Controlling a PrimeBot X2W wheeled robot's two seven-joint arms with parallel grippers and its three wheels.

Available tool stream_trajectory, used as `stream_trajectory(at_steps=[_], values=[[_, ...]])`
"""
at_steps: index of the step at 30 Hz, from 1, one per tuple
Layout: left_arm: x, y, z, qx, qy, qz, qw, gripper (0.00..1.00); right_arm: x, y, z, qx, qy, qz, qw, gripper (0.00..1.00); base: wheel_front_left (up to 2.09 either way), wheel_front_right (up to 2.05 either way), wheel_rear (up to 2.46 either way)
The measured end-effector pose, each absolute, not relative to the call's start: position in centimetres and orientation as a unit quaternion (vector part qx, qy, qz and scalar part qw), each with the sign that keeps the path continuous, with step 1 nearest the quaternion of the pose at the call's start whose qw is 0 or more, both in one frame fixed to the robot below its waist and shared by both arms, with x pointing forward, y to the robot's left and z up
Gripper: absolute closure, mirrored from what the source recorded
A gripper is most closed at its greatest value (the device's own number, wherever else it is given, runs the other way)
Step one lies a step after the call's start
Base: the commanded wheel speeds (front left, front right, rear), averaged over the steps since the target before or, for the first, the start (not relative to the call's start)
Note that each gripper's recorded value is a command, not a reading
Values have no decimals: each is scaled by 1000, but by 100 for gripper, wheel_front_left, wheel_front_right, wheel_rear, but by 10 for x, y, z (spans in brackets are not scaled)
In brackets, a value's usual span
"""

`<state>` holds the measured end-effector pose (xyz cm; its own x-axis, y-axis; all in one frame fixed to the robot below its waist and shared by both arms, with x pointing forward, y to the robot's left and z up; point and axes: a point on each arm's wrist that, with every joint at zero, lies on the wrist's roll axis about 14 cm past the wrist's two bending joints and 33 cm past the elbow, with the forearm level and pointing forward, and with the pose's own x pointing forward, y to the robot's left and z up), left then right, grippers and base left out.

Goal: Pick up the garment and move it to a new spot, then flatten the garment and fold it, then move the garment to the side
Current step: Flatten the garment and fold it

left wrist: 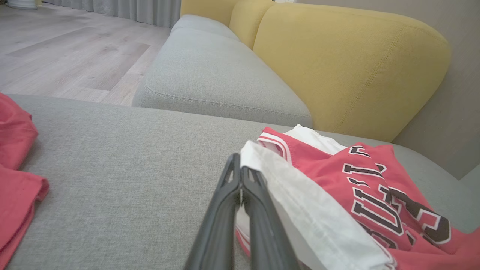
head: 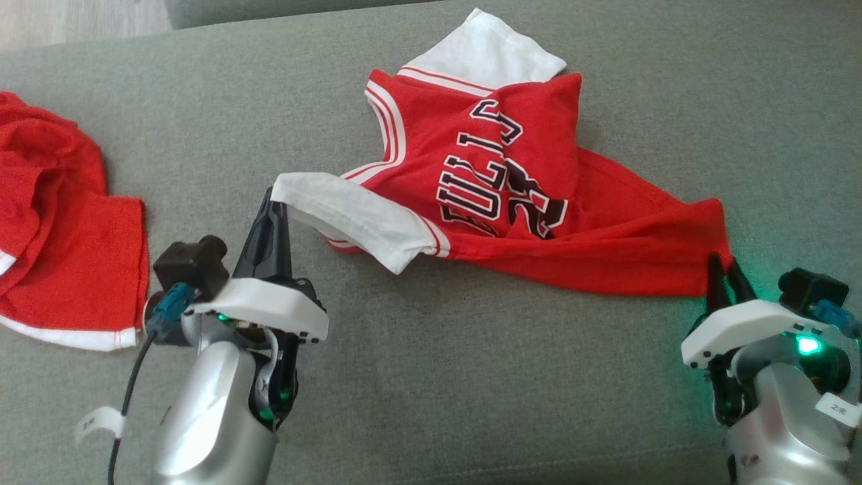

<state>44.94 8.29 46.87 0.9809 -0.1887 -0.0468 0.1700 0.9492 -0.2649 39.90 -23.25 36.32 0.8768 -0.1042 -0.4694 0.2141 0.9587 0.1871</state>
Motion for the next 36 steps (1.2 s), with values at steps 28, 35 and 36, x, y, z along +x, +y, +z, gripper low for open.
stream_trajectory(at_steps=[28,35,36], values=[[402,98,715,-123,-299,-117,939,100,406,-214,698,-79,-189,18,979,100,0,0,0],[352,108,785,-135,-391,-115,903,100,367,-224,759,-81,-259,-22,962,100,0,0,0],[347,109,791,-136,-398,-116,900,100,364,-224,761,-80,-260,-25,962,100,0,0,0]])
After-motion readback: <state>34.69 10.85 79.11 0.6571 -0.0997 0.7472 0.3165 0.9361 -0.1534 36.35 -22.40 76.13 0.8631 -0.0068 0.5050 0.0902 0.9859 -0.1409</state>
